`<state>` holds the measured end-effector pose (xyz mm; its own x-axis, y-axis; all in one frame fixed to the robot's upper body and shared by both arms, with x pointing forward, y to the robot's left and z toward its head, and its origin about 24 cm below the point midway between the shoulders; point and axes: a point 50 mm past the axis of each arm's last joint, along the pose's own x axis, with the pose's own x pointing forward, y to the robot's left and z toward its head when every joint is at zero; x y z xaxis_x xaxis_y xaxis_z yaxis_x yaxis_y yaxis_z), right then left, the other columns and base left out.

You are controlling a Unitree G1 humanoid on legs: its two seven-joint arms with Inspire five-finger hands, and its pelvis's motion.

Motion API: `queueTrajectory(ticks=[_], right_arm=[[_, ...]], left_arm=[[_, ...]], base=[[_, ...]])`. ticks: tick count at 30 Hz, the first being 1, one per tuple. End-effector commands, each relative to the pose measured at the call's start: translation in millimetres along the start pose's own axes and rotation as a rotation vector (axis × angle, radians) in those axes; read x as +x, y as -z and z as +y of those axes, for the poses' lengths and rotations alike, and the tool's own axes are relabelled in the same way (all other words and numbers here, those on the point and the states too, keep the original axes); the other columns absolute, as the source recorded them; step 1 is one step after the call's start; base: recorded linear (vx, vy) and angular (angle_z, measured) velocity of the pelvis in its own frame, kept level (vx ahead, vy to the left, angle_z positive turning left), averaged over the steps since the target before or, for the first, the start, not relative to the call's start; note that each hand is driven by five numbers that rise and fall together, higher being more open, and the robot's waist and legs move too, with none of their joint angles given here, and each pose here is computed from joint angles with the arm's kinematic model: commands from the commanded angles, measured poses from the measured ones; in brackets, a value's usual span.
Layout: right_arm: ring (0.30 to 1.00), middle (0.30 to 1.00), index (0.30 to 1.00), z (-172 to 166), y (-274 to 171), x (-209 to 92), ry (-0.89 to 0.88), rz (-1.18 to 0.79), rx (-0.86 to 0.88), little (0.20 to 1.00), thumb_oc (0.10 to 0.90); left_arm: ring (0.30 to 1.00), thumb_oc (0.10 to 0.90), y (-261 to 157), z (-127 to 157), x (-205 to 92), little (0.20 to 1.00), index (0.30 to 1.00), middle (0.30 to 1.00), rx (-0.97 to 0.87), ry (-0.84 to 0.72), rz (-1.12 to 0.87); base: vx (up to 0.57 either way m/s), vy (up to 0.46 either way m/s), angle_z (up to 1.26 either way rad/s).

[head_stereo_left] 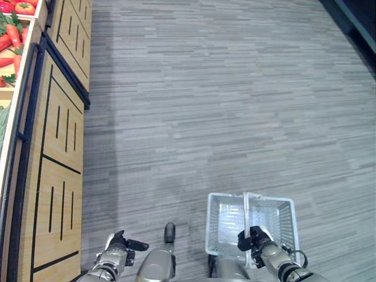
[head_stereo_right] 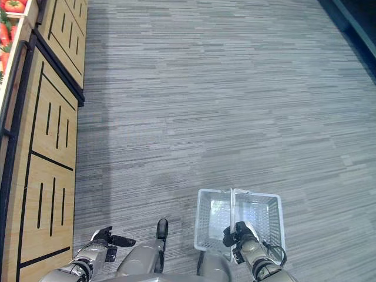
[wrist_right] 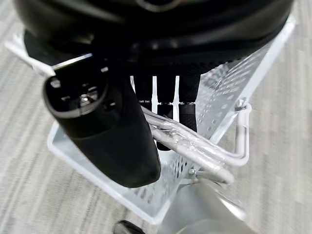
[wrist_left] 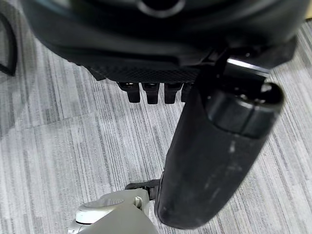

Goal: Get the vegetables into the basket

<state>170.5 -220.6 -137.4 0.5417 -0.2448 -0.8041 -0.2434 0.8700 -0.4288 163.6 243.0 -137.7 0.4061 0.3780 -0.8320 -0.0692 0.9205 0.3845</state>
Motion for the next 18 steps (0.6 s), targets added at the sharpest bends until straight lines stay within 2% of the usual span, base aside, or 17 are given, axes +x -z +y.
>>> queueTrajectory(ticks=[1,11,18], right_arm=[[0.300,0.300,0.300,-27,10,0,0.074,0.019,-0.032,0.300,0.400],[0.300,0.300,0.300,-27,33,-4,0.070,0.068,-0.040,0.300,0.400],[0.300,0.300,0.300,-30,41,-6,0.079,0.096,-0.026,0.300,0.400]], left_arm=[[1.000,0.900,7,7,0,1.000,1.000,1.000,-0.008,-0.023,-0.007],[1.000,0.900,-2,3,0,1.000,1.000,1.000,0.020,-0.010,-0.035],[1.000,0.900,11,-6,-2,1.000,1.000,1.000,0.009,0.005,0.003]], base=[[0.27,-0.076,1.21],[0.18,-0.165,1.44],[0.16,-0.246,0.95]])
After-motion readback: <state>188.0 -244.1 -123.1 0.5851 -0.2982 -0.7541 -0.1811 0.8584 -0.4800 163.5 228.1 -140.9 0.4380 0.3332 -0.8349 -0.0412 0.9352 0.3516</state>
